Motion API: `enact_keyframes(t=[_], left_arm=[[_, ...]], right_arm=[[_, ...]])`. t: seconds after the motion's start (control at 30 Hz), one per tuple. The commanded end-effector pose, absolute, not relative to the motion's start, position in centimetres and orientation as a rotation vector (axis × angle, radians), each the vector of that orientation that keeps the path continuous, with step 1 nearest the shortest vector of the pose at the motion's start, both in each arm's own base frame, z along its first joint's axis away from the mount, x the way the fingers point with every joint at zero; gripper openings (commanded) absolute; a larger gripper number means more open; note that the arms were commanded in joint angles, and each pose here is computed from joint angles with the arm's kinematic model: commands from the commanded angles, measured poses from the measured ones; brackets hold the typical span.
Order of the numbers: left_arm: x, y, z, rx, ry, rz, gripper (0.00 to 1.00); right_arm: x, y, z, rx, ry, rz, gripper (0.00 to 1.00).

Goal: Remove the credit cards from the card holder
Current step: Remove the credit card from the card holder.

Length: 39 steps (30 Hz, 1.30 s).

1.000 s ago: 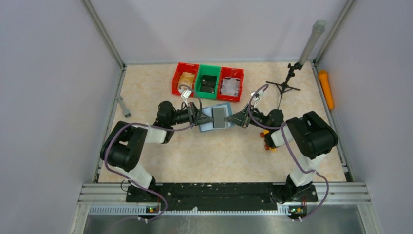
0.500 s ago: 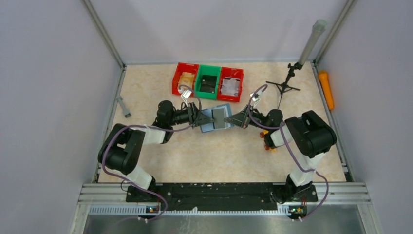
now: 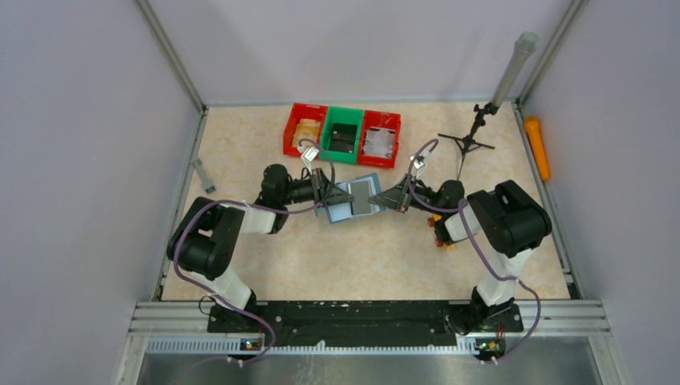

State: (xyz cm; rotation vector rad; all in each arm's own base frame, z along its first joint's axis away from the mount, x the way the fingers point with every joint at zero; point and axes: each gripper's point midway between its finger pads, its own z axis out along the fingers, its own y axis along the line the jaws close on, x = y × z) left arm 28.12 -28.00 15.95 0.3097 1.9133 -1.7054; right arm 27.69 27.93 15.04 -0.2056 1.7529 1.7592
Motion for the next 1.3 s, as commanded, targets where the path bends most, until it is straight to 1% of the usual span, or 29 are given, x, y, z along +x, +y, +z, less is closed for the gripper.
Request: enact_keyframes(t=[0.0,0.13,0.27,0.37,0.8,0.87,0.97,1.03,1.1,1.2,1.27], left_arm=[[28.0,-28.5,18.5,0.406,1.783,-1.746,0.10],[27.4,-28.2,19.6,0.429,1.723,-1.759,0.08],[27.3,-27.8,19.9,0.429,1.705,-1.740,0.03],[27.7,-27.4,19.5,0.406,1.727,-1.721,0.00],[28.3,-27.4,18.4,0.363,1.775,-1.728,0.00],[28.2,-27.4,18.4,0.371,1.772,-1.736,0.05],[28.3,-27.4,18.3,0.363,1.777,-1.735,0.16],[28.2,-27.7,18.1,0.367,1.785,-1.744,0.21],[28.2,-28.0,17.9,0.371,1.794,-1.757,0.22],[28.2,-28.5,17.4,0.363,1.811,-1.771,0.22],[28.3,-28.8,17.2,0.360,1.821,-1.779,0.18]], right_arm=[[26.9,28.1,18.1,-0.343,1.575,1.763,0.00],[27.1,28.0,18.1,-0.326,1.579,1.764,0.00],[27.5,27.2,18.2,-0.288,1.565,1.760,0.00],[27.7,26.9,18.2,-0.272,1.566,1.757,0.00],[27.8,26.5,18.4,-0.268,1.557,1.744,0.00],[27.7,26.6,18.3,-0.270,1.559,1.748,0.00],[27.7,26.9,18.3,-0.278,1.562,1.757,0.00],[27.5,27.1,18.3,-0.292,1.561,1.763,0.00],[27.3,27.3,18.3,-0.303,1.558,1.766,0.00],[27.3,27.3,18.3,-0.304,1.559,1.766,0.00],[27.3,27.4,18.3,-0.305,1.560,1.767,0.00]])
